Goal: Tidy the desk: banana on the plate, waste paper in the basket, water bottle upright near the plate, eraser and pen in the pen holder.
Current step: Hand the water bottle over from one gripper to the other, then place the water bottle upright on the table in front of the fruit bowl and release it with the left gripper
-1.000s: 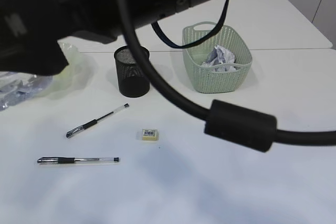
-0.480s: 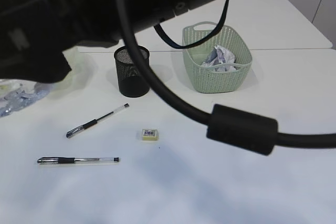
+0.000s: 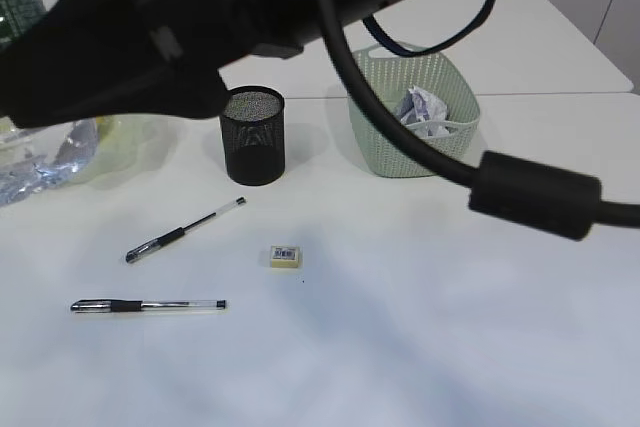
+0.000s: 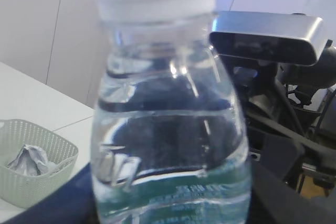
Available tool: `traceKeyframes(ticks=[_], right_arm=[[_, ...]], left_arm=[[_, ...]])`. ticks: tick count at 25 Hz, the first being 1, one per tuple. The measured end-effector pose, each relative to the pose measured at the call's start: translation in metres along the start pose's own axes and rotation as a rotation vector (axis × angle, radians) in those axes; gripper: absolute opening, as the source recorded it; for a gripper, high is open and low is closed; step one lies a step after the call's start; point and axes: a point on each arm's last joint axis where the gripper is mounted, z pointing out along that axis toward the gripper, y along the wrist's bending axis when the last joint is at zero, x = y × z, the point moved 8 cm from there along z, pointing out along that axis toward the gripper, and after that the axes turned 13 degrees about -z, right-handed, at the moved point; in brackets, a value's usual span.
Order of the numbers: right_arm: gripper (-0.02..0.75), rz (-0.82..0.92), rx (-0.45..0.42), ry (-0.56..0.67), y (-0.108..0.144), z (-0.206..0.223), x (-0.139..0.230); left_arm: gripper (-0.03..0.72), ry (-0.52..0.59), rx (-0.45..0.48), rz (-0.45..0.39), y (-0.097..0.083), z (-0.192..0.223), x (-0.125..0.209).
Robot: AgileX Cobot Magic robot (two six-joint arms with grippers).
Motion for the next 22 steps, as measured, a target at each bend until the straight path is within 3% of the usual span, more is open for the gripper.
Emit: traceKeyframes(ticks=[4,10,17,22], right_arm=[[0.519,0.066,0.052,0.122,-0.013,-0.008,0.024],[0.518,0.259,0.246,0.356,-0.049,-0.038,0.074],[0.515,0.435,0.472,0.698,-0.065,-0.084,0.131],[0.512,0.445,0.629,0.857,-0.067,-0.124,0.143]], left_arm=[[0.368,0.002,-0.017,0.006,0.003,0.000,0.000],[0.368,-0.008,-0.025,0.003,0.005,0.000,-0.001],[0.367,0.010,-0.131,0.035,0.023,-0.001,0.001],[0.367,0.025,-0.224,0.069,0.039,-0.004,0.003]])
